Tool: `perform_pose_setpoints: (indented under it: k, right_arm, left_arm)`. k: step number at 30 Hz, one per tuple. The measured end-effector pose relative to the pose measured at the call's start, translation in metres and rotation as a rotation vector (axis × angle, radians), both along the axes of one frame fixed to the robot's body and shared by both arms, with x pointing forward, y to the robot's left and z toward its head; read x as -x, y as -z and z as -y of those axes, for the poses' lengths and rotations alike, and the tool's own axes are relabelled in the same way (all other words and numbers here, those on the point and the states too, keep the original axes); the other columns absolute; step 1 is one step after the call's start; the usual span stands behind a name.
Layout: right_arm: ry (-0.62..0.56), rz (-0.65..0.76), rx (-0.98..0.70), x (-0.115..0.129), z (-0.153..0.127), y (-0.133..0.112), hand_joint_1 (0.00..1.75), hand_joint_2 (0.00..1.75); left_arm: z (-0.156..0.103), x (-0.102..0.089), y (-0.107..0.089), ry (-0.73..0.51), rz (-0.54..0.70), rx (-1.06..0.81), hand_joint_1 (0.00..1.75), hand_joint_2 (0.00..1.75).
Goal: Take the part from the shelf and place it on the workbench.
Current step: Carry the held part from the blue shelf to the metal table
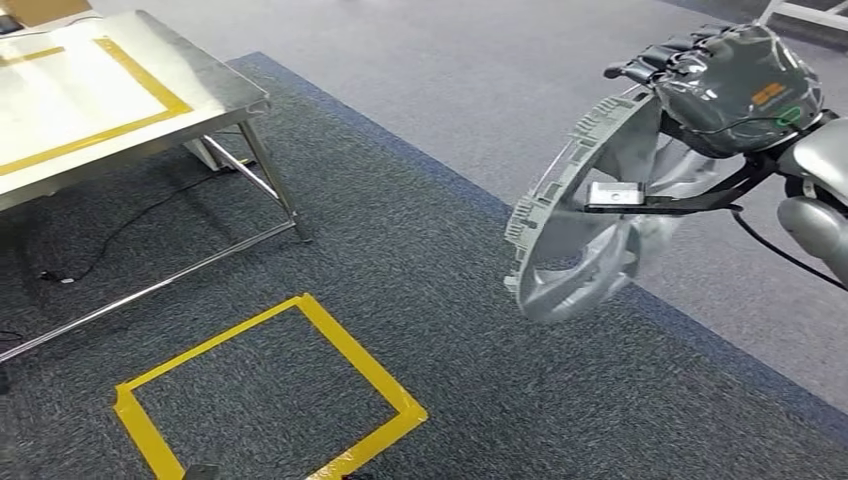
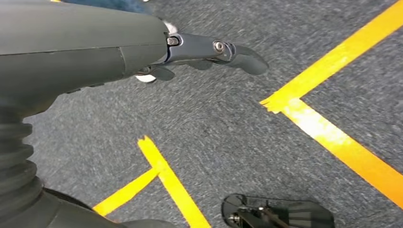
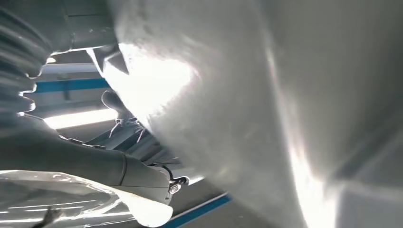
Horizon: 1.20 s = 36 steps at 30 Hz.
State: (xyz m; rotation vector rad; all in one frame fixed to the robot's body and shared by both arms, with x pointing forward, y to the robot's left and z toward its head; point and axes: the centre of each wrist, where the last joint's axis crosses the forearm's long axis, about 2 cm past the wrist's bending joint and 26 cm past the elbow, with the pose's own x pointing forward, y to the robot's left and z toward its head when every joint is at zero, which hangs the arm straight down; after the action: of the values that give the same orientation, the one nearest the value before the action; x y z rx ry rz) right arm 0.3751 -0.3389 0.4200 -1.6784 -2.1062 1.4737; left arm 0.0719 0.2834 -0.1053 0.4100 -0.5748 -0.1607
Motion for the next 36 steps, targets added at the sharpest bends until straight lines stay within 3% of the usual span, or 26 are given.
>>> perform_pose_setpoints:
  k: [36]
  right_arm:
    - [0.005, -0.003, -0.014, 0.001, 0.0031, 0.003, 1.75, 1.75]
  left_arm:
    - [0.0008, 0.0002, 0.0, 0.019, -0.002, -0.007, 0.0, 1.75]
